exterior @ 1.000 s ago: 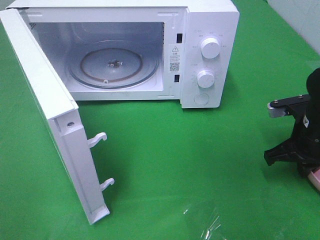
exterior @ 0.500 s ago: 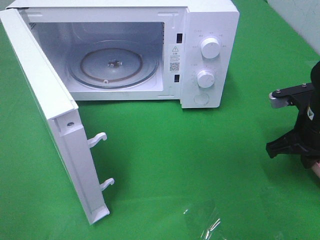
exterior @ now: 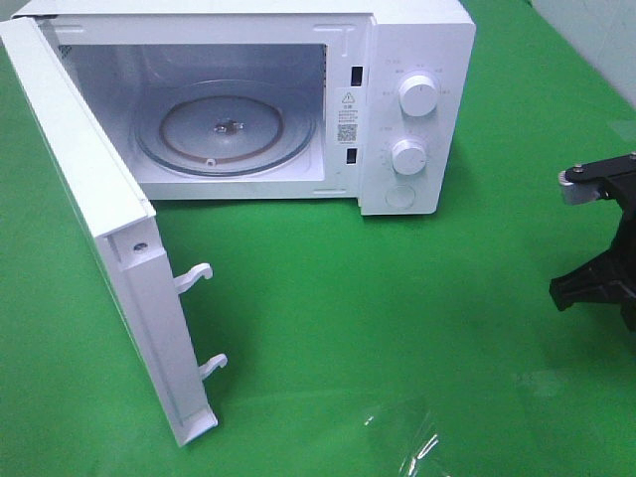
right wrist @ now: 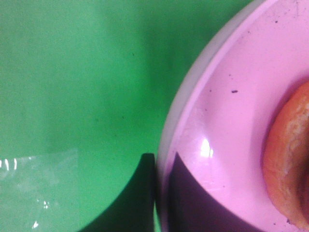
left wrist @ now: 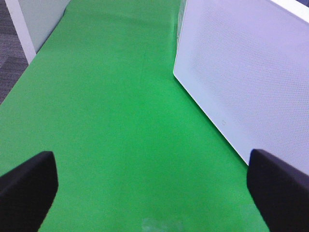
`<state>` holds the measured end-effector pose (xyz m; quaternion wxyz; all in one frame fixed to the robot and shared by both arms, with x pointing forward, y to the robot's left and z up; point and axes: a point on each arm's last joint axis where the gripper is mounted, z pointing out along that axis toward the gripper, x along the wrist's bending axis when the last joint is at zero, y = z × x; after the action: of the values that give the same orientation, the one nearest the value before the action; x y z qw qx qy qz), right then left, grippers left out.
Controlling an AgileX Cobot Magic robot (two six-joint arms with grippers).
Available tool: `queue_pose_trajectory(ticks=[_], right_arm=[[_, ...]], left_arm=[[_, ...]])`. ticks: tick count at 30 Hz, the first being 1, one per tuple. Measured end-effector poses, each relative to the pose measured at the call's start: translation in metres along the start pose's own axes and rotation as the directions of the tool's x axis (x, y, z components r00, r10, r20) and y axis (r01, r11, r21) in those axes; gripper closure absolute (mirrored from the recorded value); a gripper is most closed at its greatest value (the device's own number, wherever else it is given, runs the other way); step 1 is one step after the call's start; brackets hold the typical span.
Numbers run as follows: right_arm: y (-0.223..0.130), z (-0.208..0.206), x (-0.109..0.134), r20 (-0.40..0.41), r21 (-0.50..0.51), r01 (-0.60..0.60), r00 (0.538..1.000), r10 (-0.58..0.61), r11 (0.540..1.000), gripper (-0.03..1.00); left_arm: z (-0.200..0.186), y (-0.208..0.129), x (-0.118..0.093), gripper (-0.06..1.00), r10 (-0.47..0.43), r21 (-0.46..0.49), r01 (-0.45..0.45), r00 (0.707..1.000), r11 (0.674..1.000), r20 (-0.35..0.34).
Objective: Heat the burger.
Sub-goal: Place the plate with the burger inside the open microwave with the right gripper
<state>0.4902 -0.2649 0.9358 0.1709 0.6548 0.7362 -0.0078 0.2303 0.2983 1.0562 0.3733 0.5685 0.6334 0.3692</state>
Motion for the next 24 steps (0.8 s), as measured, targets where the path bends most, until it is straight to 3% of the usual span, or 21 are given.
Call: queue_pose_trajectory(ticks=[9, 24], right_arm=[[-0.018, -0.014, 0.000, -0.003, -0.026, 0.003, 1.000, -0.003, 1.000, 0.95], [-0.051, -0.028, 0.027, -0.011, -0.026, 0.154, 0.988, -0.154, 0.988, 0.95]], left_arm=[[0.000, 0.000, 0.000, -0.04, 0.000, 0.000, 0.000, 1.000, 1.000, 0.000], [0.000, 0.000, 0.000, -0.04, 0.000, -0.001, 0.000, 1.000, 1.000, 0.000]])
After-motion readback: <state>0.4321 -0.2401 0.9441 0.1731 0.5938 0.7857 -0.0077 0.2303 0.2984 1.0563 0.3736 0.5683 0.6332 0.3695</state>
